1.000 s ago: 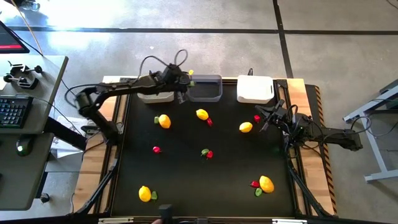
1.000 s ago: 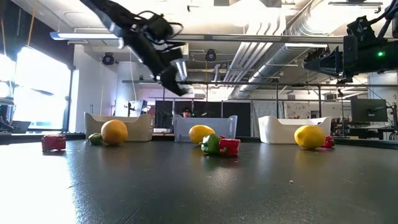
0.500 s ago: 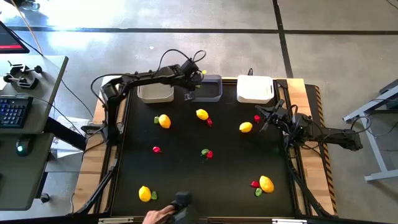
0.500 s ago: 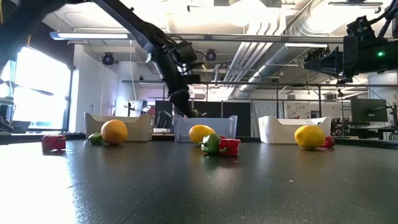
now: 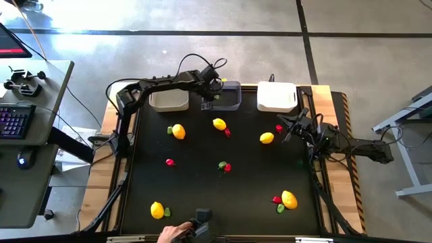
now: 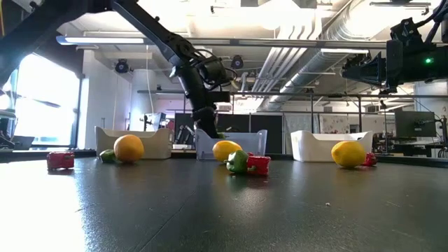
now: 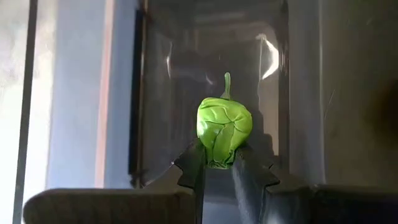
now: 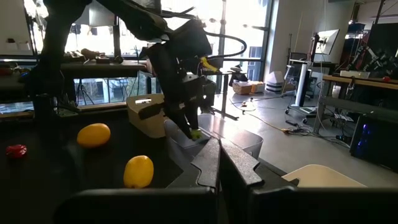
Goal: Sort produce into baskets
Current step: Put the green bell pepper into the transparent bin, then put the lemon into the white bin
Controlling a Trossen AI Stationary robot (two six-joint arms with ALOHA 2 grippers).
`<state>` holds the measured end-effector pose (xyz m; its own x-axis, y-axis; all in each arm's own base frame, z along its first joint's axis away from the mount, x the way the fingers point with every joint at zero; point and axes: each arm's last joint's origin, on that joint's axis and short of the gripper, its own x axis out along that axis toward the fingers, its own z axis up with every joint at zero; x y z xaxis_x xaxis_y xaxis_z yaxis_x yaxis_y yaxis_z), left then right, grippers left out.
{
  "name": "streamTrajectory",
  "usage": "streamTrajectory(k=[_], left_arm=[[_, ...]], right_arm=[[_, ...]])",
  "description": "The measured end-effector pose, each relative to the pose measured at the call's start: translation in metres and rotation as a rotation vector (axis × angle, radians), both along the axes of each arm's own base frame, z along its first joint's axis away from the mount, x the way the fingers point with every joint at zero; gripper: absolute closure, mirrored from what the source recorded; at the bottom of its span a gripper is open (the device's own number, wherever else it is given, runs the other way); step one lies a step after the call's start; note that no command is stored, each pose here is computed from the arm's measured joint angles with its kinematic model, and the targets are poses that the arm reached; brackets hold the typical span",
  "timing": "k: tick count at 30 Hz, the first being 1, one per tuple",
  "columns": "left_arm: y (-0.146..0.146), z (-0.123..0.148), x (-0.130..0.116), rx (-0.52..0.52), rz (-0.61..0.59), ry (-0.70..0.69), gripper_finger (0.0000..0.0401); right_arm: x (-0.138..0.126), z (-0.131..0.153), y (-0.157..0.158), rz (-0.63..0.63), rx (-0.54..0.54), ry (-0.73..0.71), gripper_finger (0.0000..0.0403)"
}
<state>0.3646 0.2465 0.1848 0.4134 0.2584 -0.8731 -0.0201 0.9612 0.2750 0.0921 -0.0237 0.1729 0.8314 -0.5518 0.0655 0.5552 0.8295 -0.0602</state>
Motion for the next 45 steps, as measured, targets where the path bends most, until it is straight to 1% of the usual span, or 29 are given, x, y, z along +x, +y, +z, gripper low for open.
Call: streamTrajectory(k=[5,10,14,18,20,22,27,28,31,34,39,41,43,45], left_arm=[[-0.001,0.0,0.0,-0.001,-0.002,0.001,0.034],[-0.001,0.0,0.001,-0.026,0.045,-0.013,0.0304],[-0.003,-0.001,0.0,-0.044,0.059,-0.004,0.0278],[-0.006,-0.001,0.003,-0.04,0.054,-0.011,0.0269],[-0.006,0.0,0.003,-0.037,0.053,-0.014,0.0278],[-0.007,0.003,0.003,-0.03,0.053,-0.024,0.0299],[-0.005,0.02,0.006,-0.006,0.07,-0.137,0.0381],[-0.006,0.022,0.008,-0.012,0.071,-0.165,0.039],[-0.007,0.026,0.013,-0.033,0.066,-0.234,0.0392],[-0.011,0.028,0.02,-0.01,0.062,-0.308,0.0397],[-0.023,0.015,0.024,-0.001,0.07,-0.393,0.04],[-0.029,0.011,0.022,0.001,0.069,-0.416,0.04],[-0.034,0.011,0.022,0.018,0.073,-0.474,0.0401],[-0.04,0.007,0.016,0.015,0.085,-0.487,0.0401]], right_arm=[[0.0,0.0,0.0,0.0,0.0,0.0,0.0402],[0.0,0.0,0.0,0.0,0.0,0.0,0.0402],[0.0,0.0,0.0,0.0,0.0,0.0,0.0402],[0.0,0.0,0.0,0.0,0.0,0.0,0.0402],[0.0,0.0,0.0,0.0,0.0,0.0,0.0402],[0.0,0.0,0.0,0.0,0.0,0.0,0.0402],[0.0,0.0,0.0,0.0,0.0,0.0,0.0402],[0.0,0.0,0.0,0.0,0.0,0.0,0.0402],[0.0,0.0,0.0,0.0,0.0,0.0,0.0402],[0.0,0.0,0.0,0.0,0.0,0.0,0.0402],[0.0,0.0,0.0,0.0,0.0,0.0,0.0402],[0.0,0.0,0.0,0.0,0.0,0.0,0.0402],[0.0,0.0,0.0,0.0,0.0,0.0,0.0402],[0.0,0.0,0.0,0.0,0.0,0.0,0.0402]])
